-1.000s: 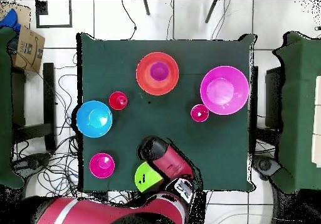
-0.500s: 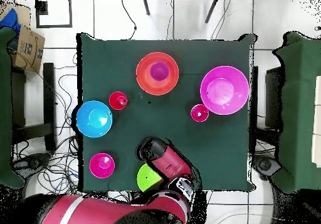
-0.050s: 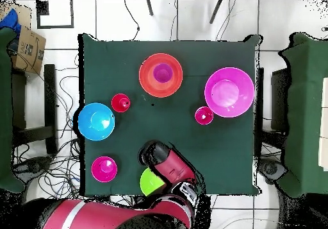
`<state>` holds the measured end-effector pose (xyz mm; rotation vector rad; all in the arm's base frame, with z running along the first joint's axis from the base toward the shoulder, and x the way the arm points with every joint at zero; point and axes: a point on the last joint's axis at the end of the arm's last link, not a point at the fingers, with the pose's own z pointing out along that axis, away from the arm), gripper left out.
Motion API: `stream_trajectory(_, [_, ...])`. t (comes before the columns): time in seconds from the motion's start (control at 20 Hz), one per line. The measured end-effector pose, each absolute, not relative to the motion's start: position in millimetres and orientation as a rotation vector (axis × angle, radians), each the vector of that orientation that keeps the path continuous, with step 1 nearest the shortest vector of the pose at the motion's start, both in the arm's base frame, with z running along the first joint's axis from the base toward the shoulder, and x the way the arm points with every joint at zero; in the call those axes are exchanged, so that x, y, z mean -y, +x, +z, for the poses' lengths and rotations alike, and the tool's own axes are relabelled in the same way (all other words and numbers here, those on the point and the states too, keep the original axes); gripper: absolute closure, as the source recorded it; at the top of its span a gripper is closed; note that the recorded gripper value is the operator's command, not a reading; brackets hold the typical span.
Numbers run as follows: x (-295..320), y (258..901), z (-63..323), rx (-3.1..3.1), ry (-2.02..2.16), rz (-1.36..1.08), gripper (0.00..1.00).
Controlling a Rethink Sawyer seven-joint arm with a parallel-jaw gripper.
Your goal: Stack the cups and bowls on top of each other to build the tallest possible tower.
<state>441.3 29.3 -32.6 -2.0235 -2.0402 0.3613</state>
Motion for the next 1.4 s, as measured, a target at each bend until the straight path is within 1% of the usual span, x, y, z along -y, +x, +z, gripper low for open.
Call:
stream_trajectory(0.05, [-29.4, 441.2, -32.6, 2.040, -2.023, 0.362, 0.00])
stream_trajectory(0.1, [-29.4, 441.1, -32.6, 2.041, -2.023, 0.362, 1.00])
stream_trajectory(1.4, [-22.3, 438.2, -30.1, 2.134, -1.951, 0.393, 1.00])
